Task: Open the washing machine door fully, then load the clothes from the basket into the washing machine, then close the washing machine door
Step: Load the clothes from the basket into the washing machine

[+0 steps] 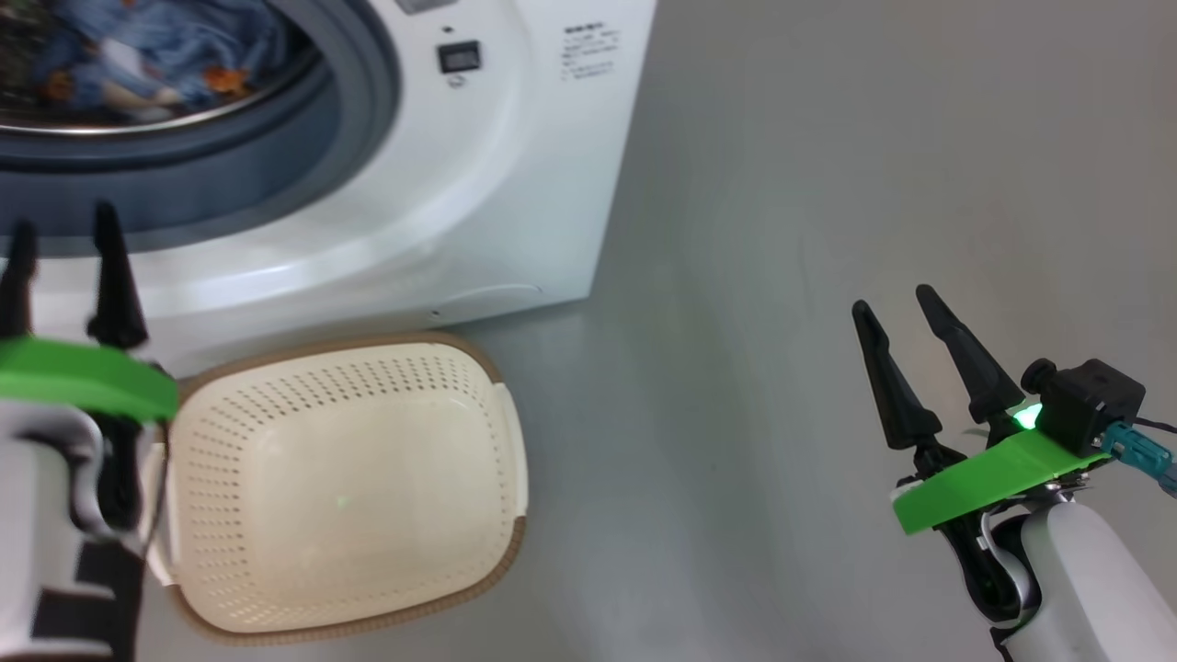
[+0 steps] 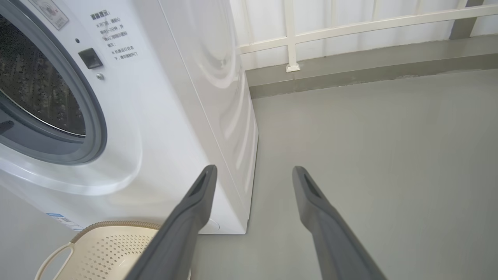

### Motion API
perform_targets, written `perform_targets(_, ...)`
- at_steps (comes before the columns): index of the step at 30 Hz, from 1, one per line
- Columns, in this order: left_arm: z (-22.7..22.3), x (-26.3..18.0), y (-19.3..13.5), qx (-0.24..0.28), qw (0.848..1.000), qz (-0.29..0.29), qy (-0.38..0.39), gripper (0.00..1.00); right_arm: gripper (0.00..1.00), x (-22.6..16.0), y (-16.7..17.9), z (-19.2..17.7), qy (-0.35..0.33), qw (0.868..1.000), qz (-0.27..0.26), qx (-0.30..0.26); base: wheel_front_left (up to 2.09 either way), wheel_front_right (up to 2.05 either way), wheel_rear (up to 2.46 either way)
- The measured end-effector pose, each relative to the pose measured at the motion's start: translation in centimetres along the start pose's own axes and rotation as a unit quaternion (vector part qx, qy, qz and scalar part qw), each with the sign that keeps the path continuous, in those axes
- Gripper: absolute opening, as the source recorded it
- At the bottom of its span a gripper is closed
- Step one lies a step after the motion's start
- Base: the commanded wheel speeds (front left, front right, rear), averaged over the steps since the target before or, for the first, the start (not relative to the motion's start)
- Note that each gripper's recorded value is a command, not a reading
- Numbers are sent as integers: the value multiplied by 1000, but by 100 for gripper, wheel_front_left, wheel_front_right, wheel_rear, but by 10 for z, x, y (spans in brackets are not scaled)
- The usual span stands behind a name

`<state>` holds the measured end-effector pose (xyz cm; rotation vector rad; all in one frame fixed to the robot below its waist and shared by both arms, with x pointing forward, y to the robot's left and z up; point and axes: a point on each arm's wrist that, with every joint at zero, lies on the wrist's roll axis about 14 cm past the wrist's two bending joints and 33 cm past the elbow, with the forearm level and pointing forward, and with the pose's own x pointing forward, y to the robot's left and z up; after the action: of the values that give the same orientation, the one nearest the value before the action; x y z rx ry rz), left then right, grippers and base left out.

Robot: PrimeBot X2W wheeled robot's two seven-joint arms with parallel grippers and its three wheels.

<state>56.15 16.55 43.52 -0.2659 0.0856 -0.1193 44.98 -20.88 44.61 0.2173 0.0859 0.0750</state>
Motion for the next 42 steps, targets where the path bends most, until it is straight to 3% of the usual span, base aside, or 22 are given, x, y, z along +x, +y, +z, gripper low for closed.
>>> perform_targets(25,20,-144,21,12,998,54,-20,100,100,-39,27,24,-19,999,42,-5,0,0,0)
perform_targets(42,27,-158,26,7,997,67,-33,100,100,-43,31,27,-23,999,47,-6,0,0,0)
